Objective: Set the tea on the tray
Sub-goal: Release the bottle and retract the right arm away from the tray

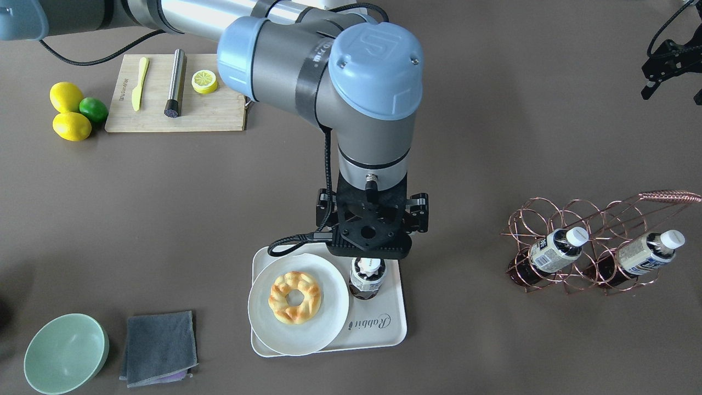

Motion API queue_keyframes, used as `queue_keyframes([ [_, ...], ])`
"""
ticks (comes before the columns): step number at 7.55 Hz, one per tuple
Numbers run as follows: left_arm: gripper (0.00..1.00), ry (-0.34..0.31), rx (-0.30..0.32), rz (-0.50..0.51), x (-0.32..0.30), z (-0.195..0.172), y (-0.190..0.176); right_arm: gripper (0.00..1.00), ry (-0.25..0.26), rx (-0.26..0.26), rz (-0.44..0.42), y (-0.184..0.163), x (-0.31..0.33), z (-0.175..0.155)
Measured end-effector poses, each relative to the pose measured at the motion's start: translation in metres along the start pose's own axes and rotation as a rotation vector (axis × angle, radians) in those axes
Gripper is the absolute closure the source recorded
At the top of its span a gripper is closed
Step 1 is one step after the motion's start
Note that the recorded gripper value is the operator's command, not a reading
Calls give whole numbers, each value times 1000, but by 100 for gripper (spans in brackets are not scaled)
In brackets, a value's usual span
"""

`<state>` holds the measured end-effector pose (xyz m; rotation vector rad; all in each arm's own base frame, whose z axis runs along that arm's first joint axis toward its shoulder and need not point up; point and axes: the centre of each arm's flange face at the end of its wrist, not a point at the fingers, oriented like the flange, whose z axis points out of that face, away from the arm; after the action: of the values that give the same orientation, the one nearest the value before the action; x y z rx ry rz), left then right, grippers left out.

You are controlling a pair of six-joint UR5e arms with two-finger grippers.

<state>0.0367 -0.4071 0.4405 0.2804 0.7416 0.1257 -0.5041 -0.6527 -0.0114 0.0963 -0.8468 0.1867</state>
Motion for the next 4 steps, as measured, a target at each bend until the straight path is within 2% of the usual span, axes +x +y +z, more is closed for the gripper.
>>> queue_keyframes([
  [2,3,9,7,-13,2,-15,4,0,9,-18,-90,4,101,-24],
  [4,3,5,-4,-31,8,-35,21,0,21,-32,-195,17,247,-52],
])
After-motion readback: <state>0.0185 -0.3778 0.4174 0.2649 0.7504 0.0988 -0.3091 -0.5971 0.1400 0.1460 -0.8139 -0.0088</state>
